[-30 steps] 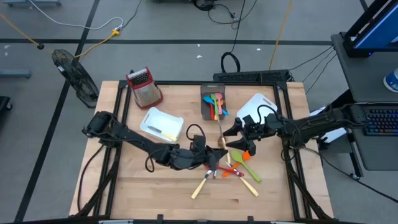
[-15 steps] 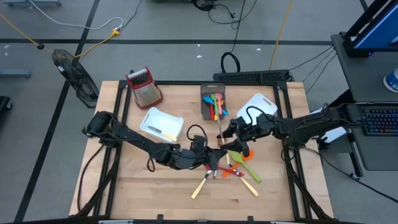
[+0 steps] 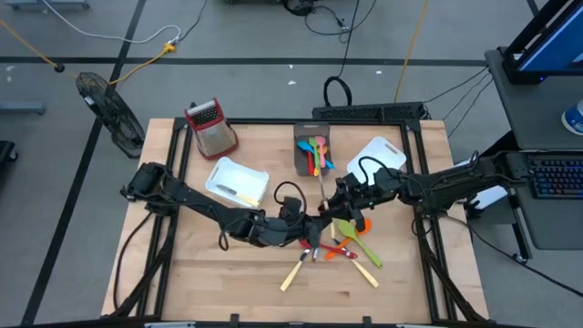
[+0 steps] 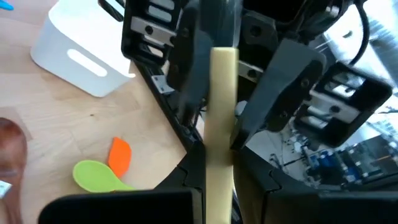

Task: Pick & Place Kitchen Items
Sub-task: Put the yellow knife into the left white bin

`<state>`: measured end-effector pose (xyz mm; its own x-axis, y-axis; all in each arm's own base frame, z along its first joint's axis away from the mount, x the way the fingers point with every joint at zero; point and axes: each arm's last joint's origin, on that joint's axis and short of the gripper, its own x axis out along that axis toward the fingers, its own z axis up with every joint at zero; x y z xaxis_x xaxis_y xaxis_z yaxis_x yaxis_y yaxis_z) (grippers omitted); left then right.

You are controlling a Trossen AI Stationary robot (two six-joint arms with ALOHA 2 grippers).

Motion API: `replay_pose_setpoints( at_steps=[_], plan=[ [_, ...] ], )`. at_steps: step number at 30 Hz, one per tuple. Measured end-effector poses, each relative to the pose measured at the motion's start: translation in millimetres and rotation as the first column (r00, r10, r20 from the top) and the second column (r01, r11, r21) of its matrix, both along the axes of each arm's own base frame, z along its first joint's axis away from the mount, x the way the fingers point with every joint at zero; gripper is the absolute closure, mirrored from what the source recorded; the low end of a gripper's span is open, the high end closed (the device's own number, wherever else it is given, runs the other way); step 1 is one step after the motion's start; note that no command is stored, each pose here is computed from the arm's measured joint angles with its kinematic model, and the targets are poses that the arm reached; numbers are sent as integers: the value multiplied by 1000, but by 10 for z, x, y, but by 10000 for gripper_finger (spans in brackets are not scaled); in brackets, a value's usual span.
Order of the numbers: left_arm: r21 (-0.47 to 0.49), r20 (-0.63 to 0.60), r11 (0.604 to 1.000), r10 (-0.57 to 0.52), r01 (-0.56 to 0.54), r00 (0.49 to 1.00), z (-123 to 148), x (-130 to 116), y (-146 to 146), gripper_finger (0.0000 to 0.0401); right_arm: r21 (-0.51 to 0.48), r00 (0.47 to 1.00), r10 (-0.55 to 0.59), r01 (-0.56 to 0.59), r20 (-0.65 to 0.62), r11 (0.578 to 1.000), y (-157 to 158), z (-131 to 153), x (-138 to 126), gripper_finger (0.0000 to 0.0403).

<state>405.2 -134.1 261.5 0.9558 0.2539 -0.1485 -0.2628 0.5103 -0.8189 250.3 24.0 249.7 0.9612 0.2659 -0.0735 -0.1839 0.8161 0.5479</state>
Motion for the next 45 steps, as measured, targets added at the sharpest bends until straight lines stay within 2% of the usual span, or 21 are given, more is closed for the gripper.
replay_pose_setpoints(
  at_steps=[3,9,14,19,24,28,33,35,39,45],
  plan=[
    [18,-16,1000,-2,2,1000,-14,-1,2,359,6,1000,9,-9,-5,1000,3,-3,0,362],
    [0,-15,1000,-14,14,1000,-19,-9,-22,362,-8,999,43,-43,-5,999,11,-9,-6,361],
    [-24,18,994,-108,109,994,43,-27,-112,361,-18,999,14,-15,-41,1000,-18,-56,-5,361],
    [-48,3,988,-146,146,989,11,-50,-188,360,-8,997,19,-20,-70,1000,-82,-81,-4,361],
    [-83,-47,984,-164,160,985,-48,-95,-269,360,97,985,152,-145,-78,985,-150,-63,-17,361],
    [-161,-136,977,-161,139,977,-158,-165,-346,359,184,965,245,-226,-89,957,-207,-55,-32,361],
    [-243,-250,967,-142,80,958,-291,-273,-431,359,270,952,282,-242,-121,932,-291,-81,-30,361],
    [-226,-265,973,-112,51,958,-293,-306,-440,359,294,952,272,-222,-141,930,-323,-116,-10,361],
    [-126,-279,991,4,-41,960,-128,-438,-373,359,331,939,297,-229,-173,915,-377,-148,105,361],
    [39,-299,988,155,-150,942,273,-846,-258,359,326,924,352,-290,-148,900,-409,8,477,361]
  ],
)
